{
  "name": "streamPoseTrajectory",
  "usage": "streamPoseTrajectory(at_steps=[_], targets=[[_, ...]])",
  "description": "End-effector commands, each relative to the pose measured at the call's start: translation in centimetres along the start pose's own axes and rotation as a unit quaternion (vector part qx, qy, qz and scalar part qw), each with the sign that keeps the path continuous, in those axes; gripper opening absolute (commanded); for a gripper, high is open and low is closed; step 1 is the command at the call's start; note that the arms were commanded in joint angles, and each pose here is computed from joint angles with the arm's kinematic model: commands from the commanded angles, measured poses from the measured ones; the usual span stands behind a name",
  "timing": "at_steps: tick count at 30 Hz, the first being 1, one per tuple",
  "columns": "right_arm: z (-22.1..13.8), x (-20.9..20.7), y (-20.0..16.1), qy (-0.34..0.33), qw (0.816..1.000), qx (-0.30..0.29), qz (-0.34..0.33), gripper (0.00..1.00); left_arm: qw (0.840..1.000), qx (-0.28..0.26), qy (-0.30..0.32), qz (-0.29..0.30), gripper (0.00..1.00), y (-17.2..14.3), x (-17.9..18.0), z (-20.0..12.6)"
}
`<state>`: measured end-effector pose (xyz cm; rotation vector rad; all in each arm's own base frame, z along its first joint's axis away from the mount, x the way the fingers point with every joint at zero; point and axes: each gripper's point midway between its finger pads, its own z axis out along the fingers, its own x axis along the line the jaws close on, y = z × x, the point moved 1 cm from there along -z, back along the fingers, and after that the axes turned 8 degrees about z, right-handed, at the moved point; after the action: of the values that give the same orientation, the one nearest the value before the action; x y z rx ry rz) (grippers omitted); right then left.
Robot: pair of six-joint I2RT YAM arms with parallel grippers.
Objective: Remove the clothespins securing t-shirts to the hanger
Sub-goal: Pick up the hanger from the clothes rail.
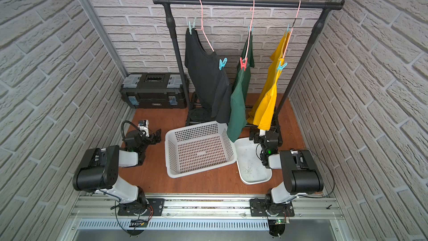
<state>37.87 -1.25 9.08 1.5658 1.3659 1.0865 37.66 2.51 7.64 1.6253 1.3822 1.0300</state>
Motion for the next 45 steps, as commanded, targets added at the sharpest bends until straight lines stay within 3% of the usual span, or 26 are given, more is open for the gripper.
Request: streamPoseTrajectory(at_steps=[1,16,24,29,33,37,45], targets=[[0.2,0.0,0.9,-0.006,1.0,-0.013,0.007,1.0,0.999,-0.039,-0.002,0.001,0.98,2.0,0.3,0.2],[0.2,0.6,1.0,0.011,1.0,-0.013,0.0,1.0,0.999,-0.04,-0.002,0.001,0.98,2.0,0.3,0.2],[-1.1,-0.8,1.3,-0.027,0.998,-0.051,0.017,1.0,0.998,-0.047,0.035,-0.014,0.98,2.3,1.4,-0.5],[-1.4,-1.8,1.4,-0.058,0.996,-0.055,0.03,1.0,0.999,-0.029,-0.016,0.014,0.98,2.7,-0.3,0.3],[-1.6,-1.2,2.0,-0.04,0.997,-0.056,0.022,1.0,0.999,-0.015,0.028,-0.006,0.98,3.2,1.1,-0.4],[-2.4,-1.3,3.0,-0.048,0.997,-0.059,0.024,1.0,0.99,0.053,0.114,-0.063,0.98,3.3,4.0,-0.9],[-5.5,-3.4,4.1,-0.111,0.987,-0.1,0.062,1.0,0.981,0.072,0.157,-0.093,0.98,4.0,4.8,-1.5]])
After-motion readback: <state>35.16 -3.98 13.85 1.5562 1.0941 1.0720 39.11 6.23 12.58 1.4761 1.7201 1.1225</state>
